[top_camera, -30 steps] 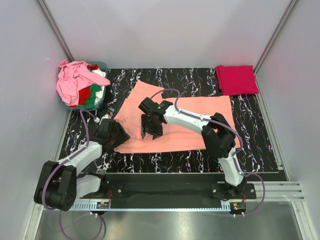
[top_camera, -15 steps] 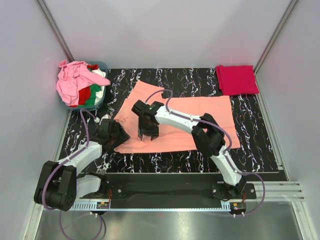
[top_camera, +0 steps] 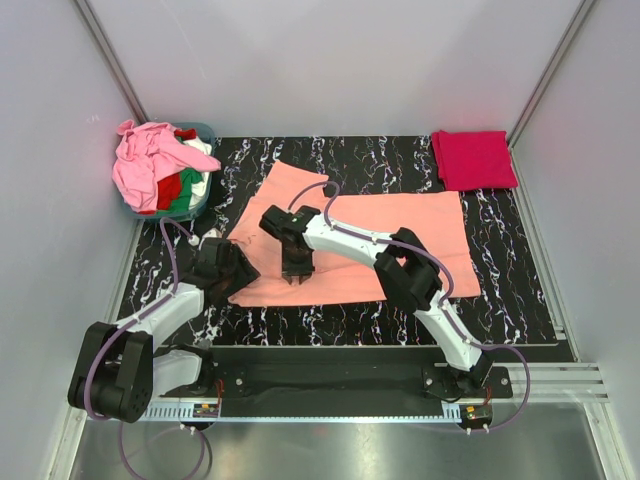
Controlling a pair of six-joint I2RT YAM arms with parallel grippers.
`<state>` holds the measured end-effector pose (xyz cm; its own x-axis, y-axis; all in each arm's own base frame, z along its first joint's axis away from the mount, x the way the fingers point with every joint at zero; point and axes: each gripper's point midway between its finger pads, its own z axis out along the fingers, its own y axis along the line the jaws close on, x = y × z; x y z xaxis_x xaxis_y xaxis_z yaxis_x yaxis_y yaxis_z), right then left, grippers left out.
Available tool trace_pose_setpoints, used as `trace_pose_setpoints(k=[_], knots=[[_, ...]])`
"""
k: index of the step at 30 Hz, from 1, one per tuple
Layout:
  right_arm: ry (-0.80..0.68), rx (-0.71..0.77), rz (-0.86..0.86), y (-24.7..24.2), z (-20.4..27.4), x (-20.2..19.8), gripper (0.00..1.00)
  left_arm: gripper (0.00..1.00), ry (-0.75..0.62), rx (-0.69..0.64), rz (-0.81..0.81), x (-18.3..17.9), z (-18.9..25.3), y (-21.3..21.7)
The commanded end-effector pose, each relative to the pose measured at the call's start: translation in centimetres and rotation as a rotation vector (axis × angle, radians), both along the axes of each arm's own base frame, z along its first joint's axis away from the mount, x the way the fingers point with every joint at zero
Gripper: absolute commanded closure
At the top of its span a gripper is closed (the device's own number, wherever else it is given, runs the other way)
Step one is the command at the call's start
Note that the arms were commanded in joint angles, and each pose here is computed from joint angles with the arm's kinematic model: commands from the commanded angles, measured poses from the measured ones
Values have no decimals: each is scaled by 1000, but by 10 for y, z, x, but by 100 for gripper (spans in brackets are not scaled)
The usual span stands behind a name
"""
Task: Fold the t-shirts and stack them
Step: Fold the tshirt
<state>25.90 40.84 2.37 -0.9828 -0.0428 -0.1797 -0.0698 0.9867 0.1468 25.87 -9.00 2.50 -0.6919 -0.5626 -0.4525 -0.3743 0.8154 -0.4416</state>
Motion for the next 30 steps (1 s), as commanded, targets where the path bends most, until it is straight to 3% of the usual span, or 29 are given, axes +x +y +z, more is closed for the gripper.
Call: trace_pose_setpoints(k=[1, 7, 11, 20, 30], knots=[[-54, -1, 3, 6, 13, 8, 66, 42, 66, 59, 19, -16, -19, 14], [-61, 3, 11, 9, 16, 10, 90, 42, 66, 59, 19, -16, -20, 14], [-88, 12, 9, 12, 25, 18, 100, 42, 66, 58, 17, -16, -20, 14], [-56, 128, -73, 6, 38, 60, 100, 42, 69, 61, 17, -17, -20, 15], [17, 189, -195, -16, 19, 97, 100, 42, 71, 63, 21, -17, -20, 15]])
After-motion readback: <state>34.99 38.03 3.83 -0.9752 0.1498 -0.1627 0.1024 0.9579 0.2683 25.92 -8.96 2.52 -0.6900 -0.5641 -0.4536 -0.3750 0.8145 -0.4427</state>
